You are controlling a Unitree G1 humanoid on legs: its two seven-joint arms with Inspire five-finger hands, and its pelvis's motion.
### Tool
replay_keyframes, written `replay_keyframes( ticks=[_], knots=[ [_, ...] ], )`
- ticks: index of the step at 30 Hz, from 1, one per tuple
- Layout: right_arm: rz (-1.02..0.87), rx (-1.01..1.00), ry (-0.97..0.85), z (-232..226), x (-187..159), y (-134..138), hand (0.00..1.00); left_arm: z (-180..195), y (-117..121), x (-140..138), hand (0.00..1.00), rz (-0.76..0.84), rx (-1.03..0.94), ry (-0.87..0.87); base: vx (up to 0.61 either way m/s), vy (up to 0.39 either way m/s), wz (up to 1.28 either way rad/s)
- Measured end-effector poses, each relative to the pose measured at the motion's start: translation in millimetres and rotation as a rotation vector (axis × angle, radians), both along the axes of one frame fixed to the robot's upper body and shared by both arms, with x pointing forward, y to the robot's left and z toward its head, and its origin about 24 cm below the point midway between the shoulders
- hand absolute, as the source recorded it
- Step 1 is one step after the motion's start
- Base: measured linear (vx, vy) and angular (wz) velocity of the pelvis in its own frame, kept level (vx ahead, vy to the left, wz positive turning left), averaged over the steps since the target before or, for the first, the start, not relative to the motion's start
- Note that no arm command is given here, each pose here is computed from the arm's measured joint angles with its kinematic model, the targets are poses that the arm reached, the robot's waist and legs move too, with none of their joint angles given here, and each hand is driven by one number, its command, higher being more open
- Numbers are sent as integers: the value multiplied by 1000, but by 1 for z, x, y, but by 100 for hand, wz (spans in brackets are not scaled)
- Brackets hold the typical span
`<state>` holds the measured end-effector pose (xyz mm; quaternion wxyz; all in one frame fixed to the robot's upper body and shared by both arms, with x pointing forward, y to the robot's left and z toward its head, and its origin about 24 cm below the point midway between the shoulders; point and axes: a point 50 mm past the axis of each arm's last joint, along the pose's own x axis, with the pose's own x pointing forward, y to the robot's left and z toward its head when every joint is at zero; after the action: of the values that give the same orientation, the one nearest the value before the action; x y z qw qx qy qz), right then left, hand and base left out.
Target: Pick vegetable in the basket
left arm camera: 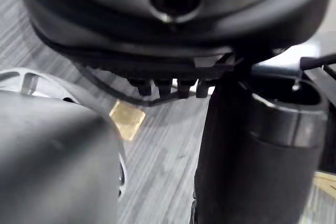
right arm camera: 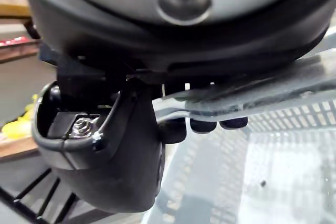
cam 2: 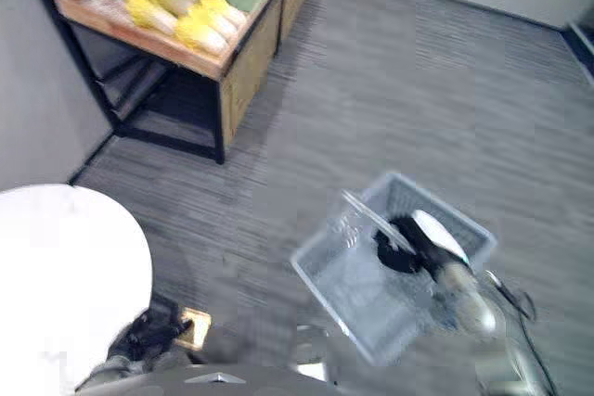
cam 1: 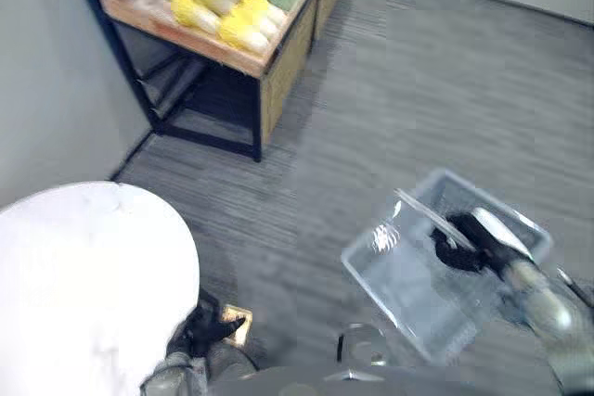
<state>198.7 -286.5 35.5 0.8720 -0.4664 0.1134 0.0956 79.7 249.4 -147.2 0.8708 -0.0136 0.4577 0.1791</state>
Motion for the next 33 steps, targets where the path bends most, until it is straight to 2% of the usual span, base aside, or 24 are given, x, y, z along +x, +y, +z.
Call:
replay_keyframes(
  ticks=[3, 7, 16, 20, 24, 27, 33],
  knots=[
    [107, 10, -72, 12, 21, 21, 0, -1, 9, -10, 100, 69, 26, 36, 23, -219, -77],
    [127, -10, -74, 18, 21, 15, 0, -7, -9, -17, 100, 80, -19, 54, 38, -225, 4],
    [124, 4, -52, 12, 4, 14, 0, -9, -15, -23, 100, 72, -17, 74, 46, -148, -23],
    [115, 3, -30, 6, -1, 13, 0, -9, -15, -24, 100, 71, -17, 75, 6, -7, -67],
    [147, 0, -91, 13, 22, 22, 0, -12, -28, -27, 100, 108, -47, 63, -35, 189, -112],
    [208, 23, -124, 17, 30, 37, 0, -11, -27, -26, 100, 132, -45, 42, -35, 141, -81],
    [209, 74, -110, 13, 24, 38, 0, -12, -34, -26, 100, 124, -62, 44, -31, 75, -10]
  ],
)
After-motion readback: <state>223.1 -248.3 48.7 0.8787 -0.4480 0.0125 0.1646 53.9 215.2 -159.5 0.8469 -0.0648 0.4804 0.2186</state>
